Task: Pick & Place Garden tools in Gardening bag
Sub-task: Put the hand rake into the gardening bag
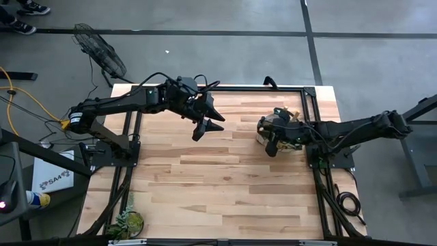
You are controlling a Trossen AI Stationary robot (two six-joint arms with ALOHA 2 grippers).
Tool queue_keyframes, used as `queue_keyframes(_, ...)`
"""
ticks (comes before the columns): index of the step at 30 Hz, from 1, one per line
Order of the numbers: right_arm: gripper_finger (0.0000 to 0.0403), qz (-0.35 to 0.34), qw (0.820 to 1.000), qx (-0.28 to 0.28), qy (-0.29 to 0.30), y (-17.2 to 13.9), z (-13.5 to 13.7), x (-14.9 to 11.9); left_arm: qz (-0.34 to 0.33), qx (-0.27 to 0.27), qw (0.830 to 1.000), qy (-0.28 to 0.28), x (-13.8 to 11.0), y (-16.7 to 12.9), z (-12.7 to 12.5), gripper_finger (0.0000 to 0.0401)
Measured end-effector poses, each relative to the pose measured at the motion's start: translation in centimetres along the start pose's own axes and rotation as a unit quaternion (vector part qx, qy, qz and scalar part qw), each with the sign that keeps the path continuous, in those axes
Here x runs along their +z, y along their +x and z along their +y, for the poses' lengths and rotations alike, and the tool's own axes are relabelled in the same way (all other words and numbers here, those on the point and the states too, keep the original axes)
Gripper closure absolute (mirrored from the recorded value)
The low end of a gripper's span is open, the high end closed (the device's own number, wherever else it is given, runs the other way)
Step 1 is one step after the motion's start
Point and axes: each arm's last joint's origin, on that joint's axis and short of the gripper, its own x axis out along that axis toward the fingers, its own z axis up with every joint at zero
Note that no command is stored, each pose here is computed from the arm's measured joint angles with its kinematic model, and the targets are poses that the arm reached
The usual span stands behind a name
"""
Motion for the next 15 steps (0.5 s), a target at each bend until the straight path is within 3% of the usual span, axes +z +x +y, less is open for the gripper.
queue_keyframes(8,0.0344,-0.008,1.000,0.008,-0.013,0.3,0.0,-0.2,0.000,0.000,1.000,0.008,0.0,0.0,0.0,0.0214)
queue_keyframes(15,0.0344,0.008,1.000,0.013,0.006,1.1,-0.5,-1.9,-0.002,0.000,1.000,0.010,0.0,0.0,0.0,0.0214)
